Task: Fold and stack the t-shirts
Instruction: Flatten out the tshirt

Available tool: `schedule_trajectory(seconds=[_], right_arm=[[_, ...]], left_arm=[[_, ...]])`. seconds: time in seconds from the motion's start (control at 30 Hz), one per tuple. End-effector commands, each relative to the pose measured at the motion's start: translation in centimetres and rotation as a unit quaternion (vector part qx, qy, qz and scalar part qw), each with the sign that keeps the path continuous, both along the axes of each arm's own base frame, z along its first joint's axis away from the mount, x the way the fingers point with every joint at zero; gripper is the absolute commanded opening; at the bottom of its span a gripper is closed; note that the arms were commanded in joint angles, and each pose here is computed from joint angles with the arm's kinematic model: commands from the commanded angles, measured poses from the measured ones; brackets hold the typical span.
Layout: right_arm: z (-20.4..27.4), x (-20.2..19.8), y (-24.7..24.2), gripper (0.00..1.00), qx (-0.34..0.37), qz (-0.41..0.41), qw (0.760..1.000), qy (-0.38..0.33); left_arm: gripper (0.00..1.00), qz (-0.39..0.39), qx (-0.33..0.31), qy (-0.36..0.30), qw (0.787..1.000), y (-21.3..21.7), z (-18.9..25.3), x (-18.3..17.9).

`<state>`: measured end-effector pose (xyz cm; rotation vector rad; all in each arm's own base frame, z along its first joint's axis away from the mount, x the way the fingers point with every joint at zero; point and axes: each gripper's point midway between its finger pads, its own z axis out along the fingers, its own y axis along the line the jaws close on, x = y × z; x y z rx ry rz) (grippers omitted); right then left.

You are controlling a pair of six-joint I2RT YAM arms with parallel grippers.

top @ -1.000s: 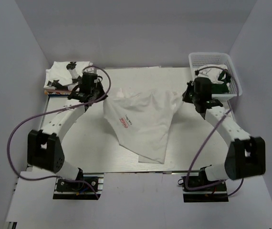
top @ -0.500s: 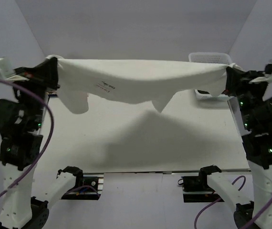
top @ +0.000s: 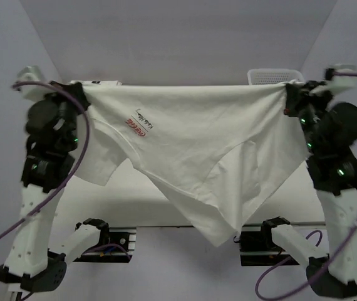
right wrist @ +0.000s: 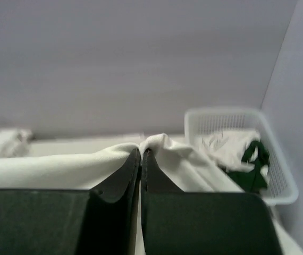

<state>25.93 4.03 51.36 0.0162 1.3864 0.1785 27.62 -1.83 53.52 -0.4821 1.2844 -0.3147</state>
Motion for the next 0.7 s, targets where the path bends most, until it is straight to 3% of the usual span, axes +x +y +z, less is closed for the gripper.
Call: schedule_trajectory(seconds=[0.0, 0.07, 0.1, 0.17, 0.23, 0.27, 0.3, 0.4, 0.6, 0.63, 0.67], right_arm=[[-11.2, 9.1, 1.2, 0.00, -0.029, -0.021, 0.989, 0.143], [-16.2, 11.7, 2.8, 0.00, -0.036, 0.008, 0.982, 0.187], [-20.4, 13.0, 3.3, 0.00, -0.040, 0.013, 0.972, 0.230], [-26.5, 15.2, 4.7, 0.00, -0.040, 0.039, 0.956, 0.289], [-29.4, 15.9, 5.0, 0.10, -0.044, 0.044, 0.942, 0.331], [-32.0, 16.4, 5.1, 0.23, -0.045, 0.040, 0.927, 0.371], [-34.2, 16.7, 5.1, 0.53, -0.048, 0.034, 0.913, 0.404], [-34.9, 17.0, 5.6, 0.89, -0.050, 0.038, 0.903, 0.424], [-34.5, 12.4, 7.3, 0.91, -0.007, 0.094, 0.903, 0.419], [-34.6, 11.5, 7.8, 0.91, 0.000, 0.109, 0.900, 0.422], [-37.5, 9.0, 8.2, 0.91, 0.003, 0.118, 0.882, 0.457]], left_arm=[[0.10, 0.061, -0.012, 0.188, 0.980, 0.3, -13.7, 5.2], [0.18, 0.094, -0.052, 0.246, 0.963, 0.5, -19.3, 6.2], [0.28, 0.116, -0.050, 0.297, 0.946, 1.0, -24.2, 6.0], [0.99, 0.126, -0.040, 0.360, 0.923, 0.7, -30.4, 6.5], [1.00, 0.142, -0.027, 0.412, 0.900, 1.0, -33.7, 6.7], [1.00, 0.148, -0.028, 0.431, 0.890, 0.9, -34.5, 7.0], [1.00, 0.162, -0.020, 0.470, 0.868, 1.2, -35.7, 7.4], [1.00, 0.158, -0.018, 0.493, 0.855, 0.6, -35.9, 8.5], [1.00, 0.035, -0.036, 0.525, 0.850, -3.8, -38.9, 7.6], [1.00, 0.006, -0.034, 0.515, 0.856, -4.9, -38.8, 7.8], [1.00, -0.046, -0.044, 0.524, 0.849, -6.5, -39.6, 6.6]])
